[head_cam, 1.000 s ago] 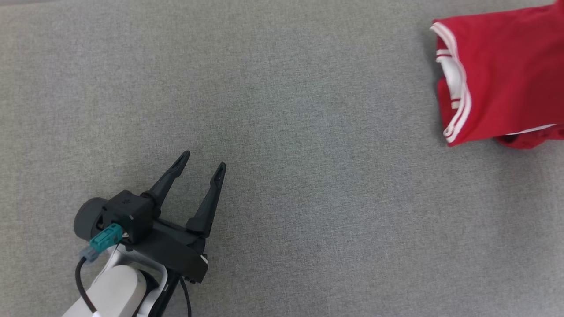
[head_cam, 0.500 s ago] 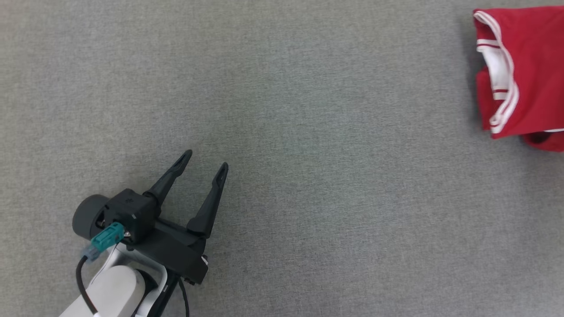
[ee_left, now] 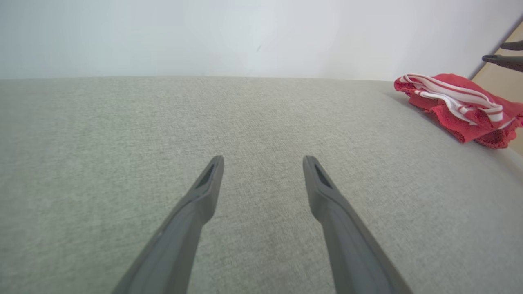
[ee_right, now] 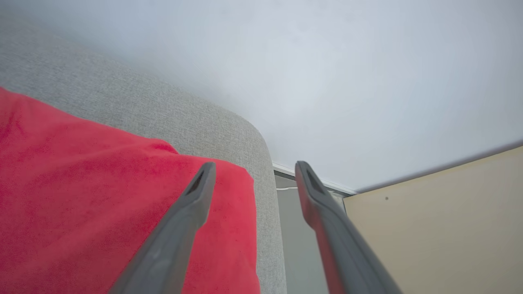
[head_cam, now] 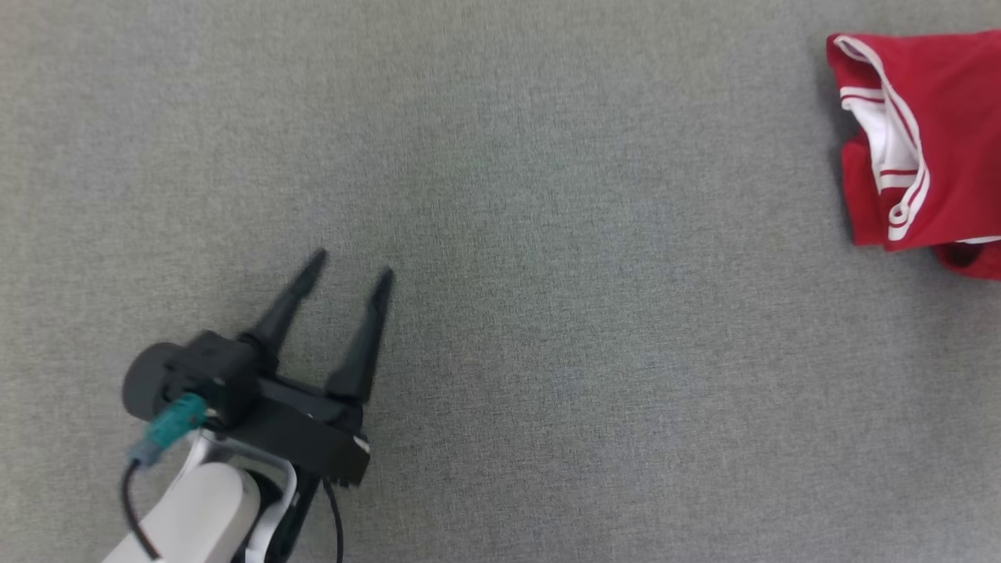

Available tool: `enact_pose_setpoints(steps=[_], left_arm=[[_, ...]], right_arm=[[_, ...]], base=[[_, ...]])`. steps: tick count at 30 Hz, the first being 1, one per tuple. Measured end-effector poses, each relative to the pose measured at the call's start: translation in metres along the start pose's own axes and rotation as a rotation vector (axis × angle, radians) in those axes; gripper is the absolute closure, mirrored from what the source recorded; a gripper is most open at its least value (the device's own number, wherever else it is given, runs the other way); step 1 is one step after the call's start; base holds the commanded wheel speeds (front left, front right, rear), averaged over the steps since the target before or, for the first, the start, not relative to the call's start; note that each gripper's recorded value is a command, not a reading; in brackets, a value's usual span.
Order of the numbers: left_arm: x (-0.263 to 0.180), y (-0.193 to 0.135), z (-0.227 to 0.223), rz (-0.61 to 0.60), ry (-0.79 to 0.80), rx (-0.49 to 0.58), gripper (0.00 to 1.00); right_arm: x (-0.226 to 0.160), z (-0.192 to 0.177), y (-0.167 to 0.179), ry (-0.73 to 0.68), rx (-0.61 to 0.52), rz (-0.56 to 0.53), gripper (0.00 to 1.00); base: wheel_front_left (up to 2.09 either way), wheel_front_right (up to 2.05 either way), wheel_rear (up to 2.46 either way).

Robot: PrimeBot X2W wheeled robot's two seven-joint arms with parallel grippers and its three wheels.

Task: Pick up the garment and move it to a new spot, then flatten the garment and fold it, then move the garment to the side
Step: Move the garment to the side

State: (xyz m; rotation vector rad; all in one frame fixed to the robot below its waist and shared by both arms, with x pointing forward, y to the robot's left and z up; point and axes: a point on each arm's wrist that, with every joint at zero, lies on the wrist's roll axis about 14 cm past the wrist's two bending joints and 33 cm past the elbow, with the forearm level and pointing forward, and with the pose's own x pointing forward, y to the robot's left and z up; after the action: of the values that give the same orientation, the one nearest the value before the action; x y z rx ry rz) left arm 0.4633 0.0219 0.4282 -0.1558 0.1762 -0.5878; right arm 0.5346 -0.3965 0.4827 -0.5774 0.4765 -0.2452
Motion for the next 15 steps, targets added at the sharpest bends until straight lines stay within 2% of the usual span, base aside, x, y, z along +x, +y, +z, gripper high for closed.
enact_pose_setpoints(steps=[5, 8, 11, 12, 15], left_arm=[[0.001, 0.009, 0.022, 0.064, -0.076, -0.041, 0.0], [-0.001, 0.018, 0.035, 0.105, -0.109, -0.048, 0.0], [0.002, 0.025, 0.059, 0.143, -0.176, -0.062, 0.0], [0.0, 0.032, 0.075, 0.183, -0.219, -0.084, 0.0], [-0.006, 0.036, 0.089, 0.217, -0.253, -0.1, 0.0]], right_arm=[[-0.007, 0.016, 0.0, -0.104, 0.101, 0.0, 0.0], [-0.015, 0.027, -0.003, -0.176, 0.21, -0.015, 0.0], [-0.024, 0.04, -0.005, -0.26, 0.345, -0.031, 0.0], [-0.032, 0.051, -0.006, -0.327, 0.46, -0.045, 0.0], [-0.046, 0.064, -0.006, -0.424, 0.616, -0.065, 0.0]], base=[[0.0, 0.0, 0.0], [0.0, 0.0, 0.0], [0.0, 0.0, 0.0], [0.0, 0.0, 0.0], [0.0, 0.0, 0.0]])
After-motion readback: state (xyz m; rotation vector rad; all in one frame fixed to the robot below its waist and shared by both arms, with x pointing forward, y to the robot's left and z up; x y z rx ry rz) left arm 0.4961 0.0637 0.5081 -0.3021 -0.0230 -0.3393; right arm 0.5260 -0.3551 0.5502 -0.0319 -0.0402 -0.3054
